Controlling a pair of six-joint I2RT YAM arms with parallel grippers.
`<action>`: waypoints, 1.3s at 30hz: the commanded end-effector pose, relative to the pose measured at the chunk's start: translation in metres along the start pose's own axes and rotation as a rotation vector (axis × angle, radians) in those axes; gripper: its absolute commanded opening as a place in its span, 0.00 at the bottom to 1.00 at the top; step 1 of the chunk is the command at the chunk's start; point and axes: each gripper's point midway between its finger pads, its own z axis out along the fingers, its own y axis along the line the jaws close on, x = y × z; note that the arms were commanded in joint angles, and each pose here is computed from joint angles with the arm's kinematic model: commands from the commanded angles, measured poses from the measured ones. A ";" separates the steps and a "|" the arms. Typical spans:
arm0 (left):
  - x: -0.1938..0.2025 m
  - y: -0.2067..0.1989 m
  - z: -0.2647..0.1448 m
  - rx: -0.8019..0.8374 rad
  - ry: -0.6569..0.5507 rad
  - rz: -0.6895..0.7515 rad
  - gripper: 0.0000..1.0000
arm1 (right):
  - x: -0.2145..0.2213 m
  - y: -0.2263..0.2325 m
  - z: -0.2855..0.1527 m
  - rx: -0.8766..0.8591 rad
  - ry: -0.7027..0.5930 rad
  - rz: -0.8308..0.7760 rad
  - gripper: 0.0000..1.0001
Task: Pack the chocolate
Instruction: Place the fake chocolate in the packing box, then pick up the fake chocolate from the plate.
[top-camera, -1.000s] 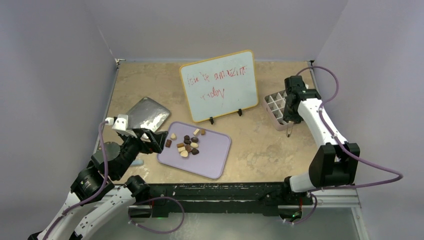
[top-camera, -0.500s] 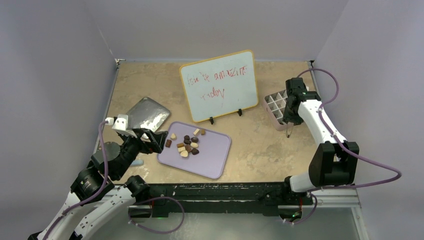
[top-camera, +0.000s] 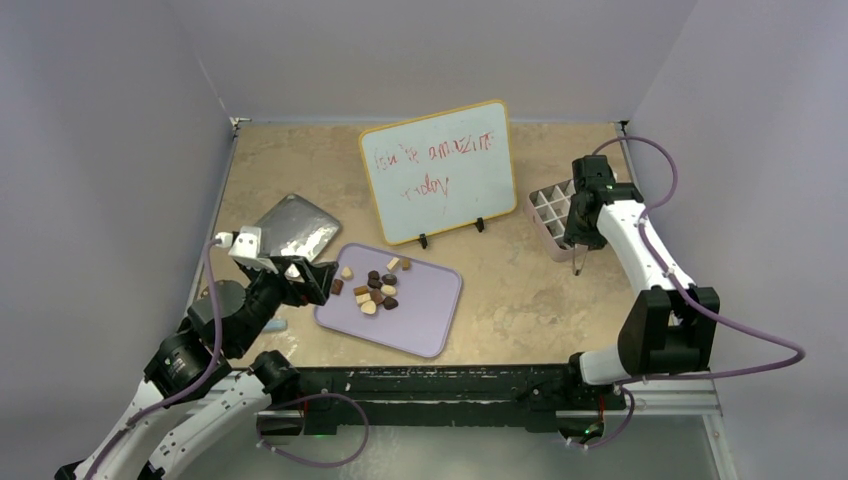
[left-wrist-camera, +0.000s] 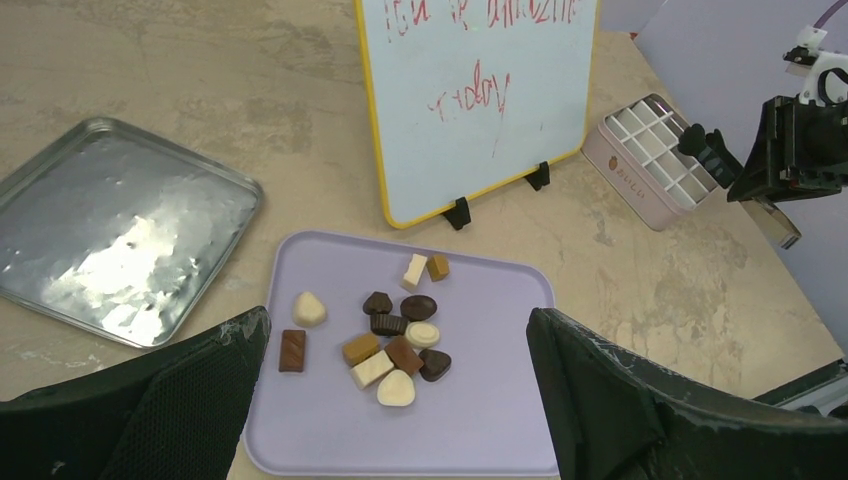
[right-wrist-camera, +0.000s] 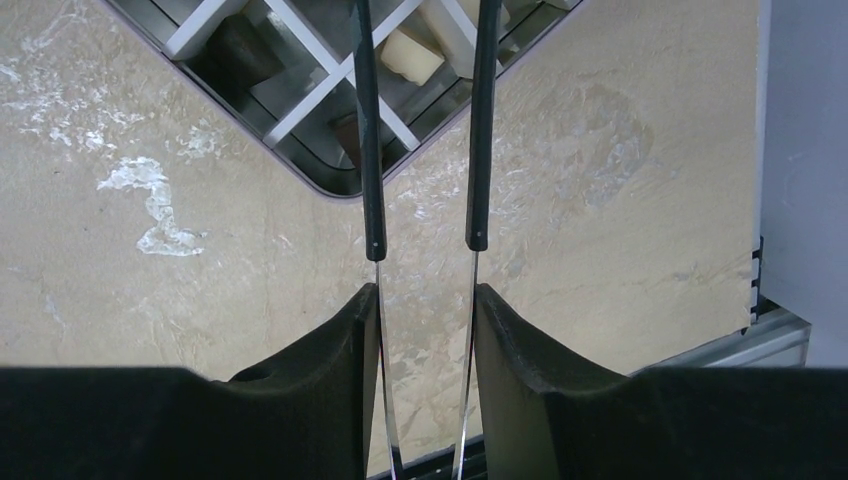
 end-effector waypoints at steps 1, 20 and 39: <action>-0.005 -0.002 0.005 -0.007 -0.015 -0.005 1.00 | -0.018 -0.001 -0.022 -0.038 -0.080 -0.002 0.39; 0.000 0.001 0.010 -0.037 0.014 0.010 0.99 | 0.014 0.099 -0.118 -0.477 -0.260 -0.300 0.38; -0.008 0.008 0.003 -0.065 -0.025 -0.008 0.99 | 0.146 0.218 -0.152 -0.692 -0.234 -0.870 0.36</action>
